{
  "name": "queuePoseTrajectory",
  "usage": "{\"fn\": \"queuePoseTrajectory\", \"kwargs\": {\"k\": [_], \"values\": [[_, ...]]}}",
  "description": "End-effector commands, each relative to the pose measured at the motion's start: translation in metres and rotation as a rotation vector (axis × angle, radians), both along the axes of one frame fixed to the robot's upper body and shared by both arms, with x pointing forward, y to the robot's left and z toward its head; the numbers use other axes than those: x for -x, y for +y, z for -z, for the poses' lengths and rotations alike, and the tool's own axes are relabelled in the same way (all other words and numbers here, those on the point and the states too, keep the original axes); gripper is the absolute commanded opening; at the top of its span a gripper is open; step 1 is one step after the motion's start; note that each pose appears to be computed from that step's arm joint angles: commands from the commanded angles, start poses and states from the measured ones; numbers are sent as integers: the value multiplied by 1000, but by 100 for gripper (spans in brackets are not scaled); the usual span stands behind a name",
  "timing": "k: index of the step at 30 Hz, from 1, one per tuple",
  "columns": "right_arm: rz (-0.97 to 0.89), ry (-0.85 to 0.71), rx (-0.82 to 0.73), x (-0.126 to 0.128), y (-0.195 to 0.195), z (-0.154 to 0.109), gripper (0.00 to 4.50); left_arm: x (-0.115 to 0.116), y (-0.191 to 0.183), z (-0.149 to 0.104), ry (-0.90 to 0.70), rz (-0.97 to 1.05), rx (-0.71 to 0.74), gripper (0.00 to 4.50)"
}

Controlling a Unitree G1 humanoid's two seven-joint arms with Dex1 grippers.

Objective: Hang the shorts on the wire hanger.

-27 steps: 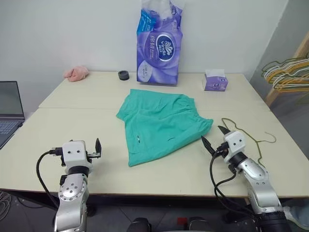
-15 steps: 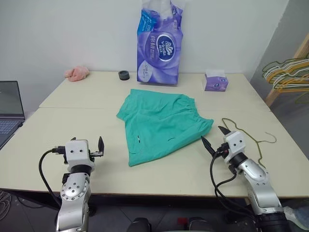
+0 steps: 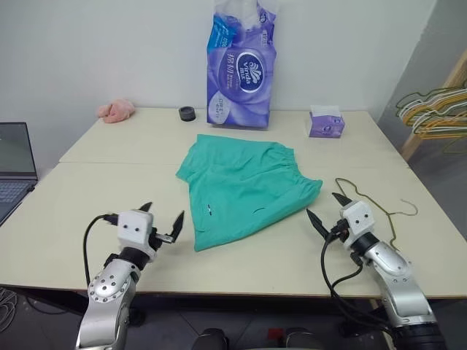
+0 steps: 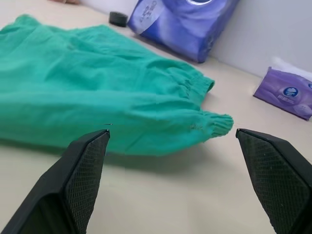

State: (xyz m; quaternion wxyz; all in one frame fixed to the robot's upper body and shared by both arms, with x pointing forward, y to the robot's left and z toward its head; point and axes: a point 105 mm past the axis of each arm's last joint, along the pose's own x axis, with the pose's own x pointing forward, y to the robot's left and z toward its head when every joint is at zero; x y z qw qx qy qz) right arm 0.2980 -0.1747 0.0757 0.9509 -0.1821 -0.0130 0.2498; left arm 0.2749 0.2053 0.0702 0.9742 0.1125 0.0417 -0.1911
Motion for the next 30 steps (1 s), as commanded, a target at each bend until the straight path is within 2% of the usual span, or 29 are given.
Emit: {"fn": "queuePoseTrajectory", "kwargs": {"k": [1, 5, 11, 15, 18, 24, 27, 30], "values": [[-182, -71, 81, 11, 16, -21, 444, 13, -40, -2, 69, 346, -101, 450], [-397, -70, 253, 32, 27, -19, 444, 10, -48, 2, 129, 474, -210, 450], [-459, -86, 307, 37, 30, -25, 444, -8, -53, 19, 159, 479, -352, 450], [-458, -127, 321, 35, 35, -30, 444, -4, -55, 34, 207, 518, -390, 450], [-448, -164, 368, 30, 35, -32, 450, -8, -50, 35, 211, 491, -401, 394], [-440, -231, 499, 14, 34, -29, 450, -22, -35, 29, 182, 415, -423, 214], [-421, -245, 705, -15, 32, -11, 450, -32, -25, 15, 148, 365, -387, 122], [-406, -291, 794, -38, 37, -10, 450, -39, -19, 2, 116, 340, -366, 31]]}}
